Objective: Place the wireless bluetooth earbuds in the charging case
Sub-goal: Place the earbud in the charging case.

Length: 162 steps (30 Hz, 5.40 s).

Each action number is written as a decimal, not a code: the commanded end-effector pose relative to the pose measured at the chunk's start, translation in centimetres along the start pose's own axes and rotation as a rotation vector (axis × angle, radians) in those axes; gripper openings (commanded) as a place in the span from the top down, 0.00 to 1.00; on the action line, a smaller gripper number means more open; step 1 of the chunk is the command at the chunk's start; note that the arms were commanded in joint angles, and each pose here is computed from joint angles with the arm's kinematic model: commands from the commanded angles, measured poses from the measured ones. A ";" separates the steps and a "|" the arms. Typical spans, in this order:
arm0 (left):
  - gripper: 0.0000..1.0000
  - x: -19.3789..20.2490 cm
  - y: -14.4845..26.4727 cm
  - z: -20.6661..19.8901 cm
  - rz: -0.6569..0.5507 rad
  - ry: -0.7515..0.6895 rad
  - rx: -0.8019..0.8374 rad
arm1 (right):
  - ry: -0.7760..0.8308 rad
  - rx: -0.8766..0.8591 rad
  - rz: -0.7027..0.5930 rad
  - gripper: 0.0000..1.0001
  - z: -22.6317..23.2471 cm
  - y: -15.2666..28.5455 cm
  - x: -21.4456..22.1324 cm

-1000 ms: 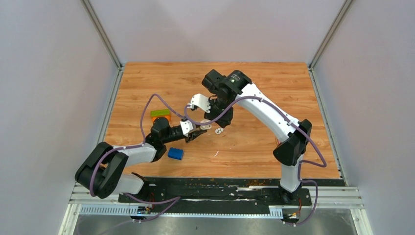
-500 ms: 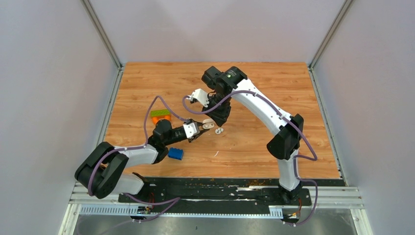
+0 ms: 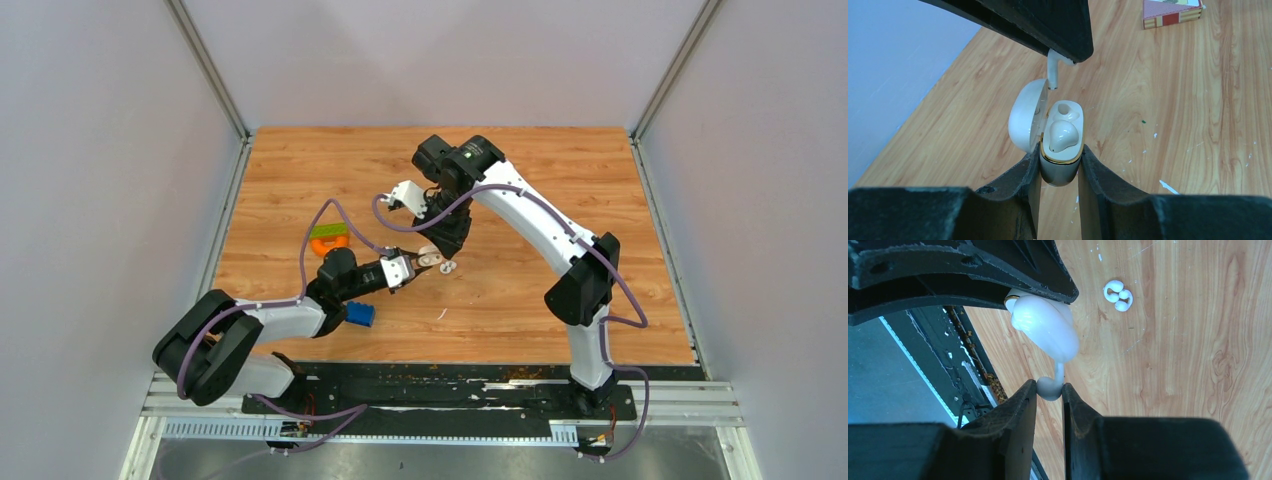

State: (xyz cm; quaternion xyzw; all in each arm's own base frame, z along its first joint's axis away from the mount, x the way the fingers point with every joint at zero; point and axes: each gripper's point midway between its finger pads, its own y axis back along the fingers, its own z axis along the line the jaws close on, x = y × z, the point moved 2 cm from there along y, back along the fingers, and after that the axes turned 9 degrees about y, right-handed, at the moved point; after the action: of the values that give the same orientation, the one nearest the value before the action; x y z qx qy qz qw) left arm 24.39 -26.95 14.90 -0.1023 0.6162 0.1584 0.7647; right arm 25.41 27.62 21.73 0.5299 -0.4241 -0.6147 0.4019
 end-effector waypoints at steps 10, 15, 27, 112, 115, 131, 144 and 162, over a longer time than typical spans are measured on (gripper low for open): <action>0.91 -2.1 -0.8 0.8 -0.067 -0.032 -0.022 | -0.025 -0.025 0.014 0.89 0.4 -0.2 -0.1; 0.91 -2.6 -1.0 0.7 -0.084 -0.024 -0.013 | -0.029 -0.027 0.017 0.89 0.3 -0.4 -0.1; 0.91 -2.8 -1.7 1.4 -0.082 -0.022 -0.042 | -0.029 -0.022 0.021 0.89 0.3 -0.4 -0.1; 0.91 -2.0 -3.1 1.5 -0.034 0.054 -0.051 | -0.043 0.104 0.073 0.78 -1.2 -0.9 -0.7; 0.91 -2.1 -3.1 1.5 -0.037 0.052 -0.049 | -0.043 0.107 0.079 0.79 -1.3 -1.0 -0.6; 0.92 -1.8 -3.2 1.8 -0.018 0.040 -0.059 | -0.010 0.135 0.147 0.81 -1.4 -1.3 0.3; 0.92 -1.8 -3.5 1.8 -0.009 0.047 -0.065 | 0.017 0.155 0.175 0.82 -1.6 -2.3 -0.2; 0.92 -1.5 -3.7 1.6 0.007 0.047 -0.067 | 0.028 0.174 0.175 0.80 -1.5 -2.1 -0.4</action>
State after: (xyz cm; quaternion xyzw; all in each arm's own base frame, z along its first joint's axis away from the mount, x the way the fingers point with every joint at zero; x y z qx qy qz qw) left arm 26.40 -28.77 14.12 -0.1120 0.6472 0.2013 0.7266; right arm 26.78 27.57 19.43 0.5140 -0.5189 -0.5400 0.4182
